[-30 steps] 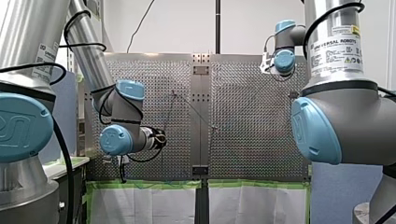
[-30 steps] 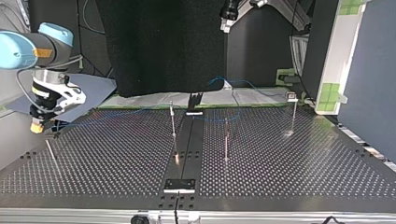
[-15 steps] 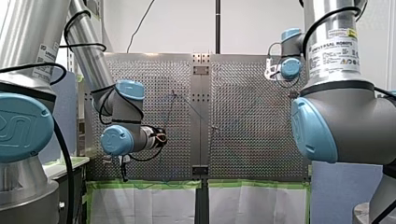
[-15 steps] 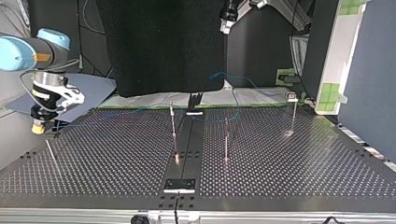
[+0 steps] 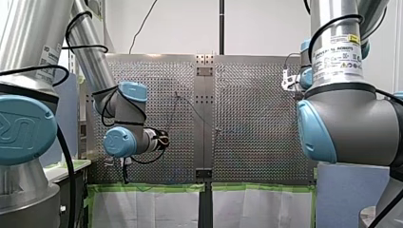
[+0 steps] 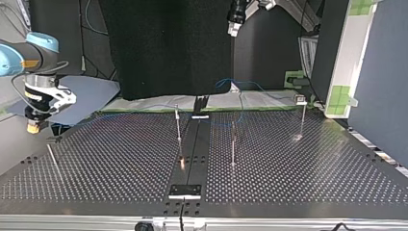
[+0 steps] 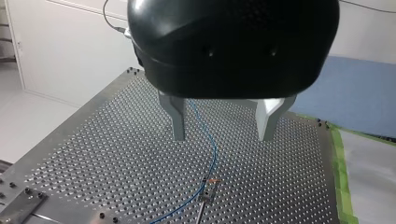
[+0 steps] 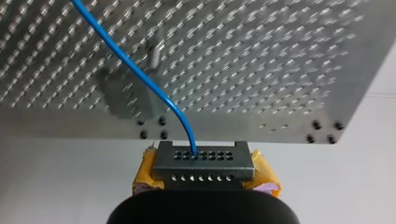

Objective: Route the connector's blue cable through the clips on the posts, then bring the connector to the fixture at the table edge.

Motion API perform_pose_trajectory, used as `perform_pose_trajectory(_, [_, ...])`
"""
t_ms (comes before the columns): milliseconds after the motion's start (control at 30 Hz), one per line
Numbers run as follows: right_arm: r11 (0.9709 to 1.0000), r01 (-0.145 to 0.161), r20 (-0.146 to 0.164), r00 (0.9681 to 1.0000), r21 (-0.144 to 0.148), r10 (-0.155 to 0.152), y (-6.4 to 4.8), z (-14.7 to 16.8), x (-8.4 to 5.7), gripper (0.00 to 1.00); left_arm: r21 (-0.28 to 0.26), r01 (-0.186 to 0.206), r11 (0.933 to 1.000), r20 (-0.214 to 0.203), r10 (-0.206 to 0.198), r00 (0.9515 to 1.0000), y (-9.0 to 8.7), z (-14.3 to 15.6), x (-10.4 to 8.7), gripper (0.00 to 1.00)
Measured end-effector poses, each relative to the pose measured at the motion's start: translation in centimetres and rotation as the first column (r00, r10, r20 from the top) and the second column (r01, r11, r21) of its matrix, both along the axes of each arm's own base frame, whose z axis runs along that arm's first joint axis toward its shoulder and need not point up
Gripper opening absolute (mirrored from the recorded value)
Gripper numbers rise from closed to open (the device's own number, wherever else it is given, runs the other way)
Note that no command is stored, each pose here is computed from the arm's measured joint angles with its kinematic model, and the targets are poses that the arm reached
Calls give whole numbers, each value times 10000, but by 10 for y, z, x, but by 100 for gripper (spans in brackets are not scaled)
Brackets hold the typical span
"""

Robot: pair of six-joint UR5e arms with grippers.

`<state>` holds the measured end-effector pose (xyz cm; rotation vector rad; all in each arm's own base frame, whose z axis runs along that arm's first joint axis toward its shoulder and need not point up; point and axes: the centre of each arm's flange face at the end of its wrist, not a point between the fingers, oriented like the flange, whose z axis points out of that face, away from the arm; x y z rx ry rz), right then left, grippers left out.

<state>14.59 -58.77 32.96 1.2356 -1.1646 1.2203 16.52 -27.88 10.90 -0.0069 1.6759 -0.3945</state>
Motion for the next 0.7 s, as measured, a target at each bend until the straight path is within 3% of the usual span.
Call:
perform_pose_trajectory(167, [9998, -54, -179, 9998, 171, 57, -7, -4, -16, 0, 207, 14, 9998, -8, -14, 10000, 1, 0, 1, 100])
perform_pose_trajectory(467, [9969, -652, -496, 9965, 449, 674, -15, 4, -18, 0, 706, -53, 9975, -158, 65, 9999, 5, -3, 3, 100])
perform_pose_trajectory(567, [9941, -878, -657, 9936, 631, 919, -22, 1, -17, 0, 833, 7, 9965, -215, 11, 9998, 6, -3, 3, 100])
perform_pose_trajectory(700, [9881, -1200, -904, 9876, 960, 1287, -30, -9, -15, 0, 1088, 84, 9940, -337, -47, 9994, 7, -5, 2, 100])
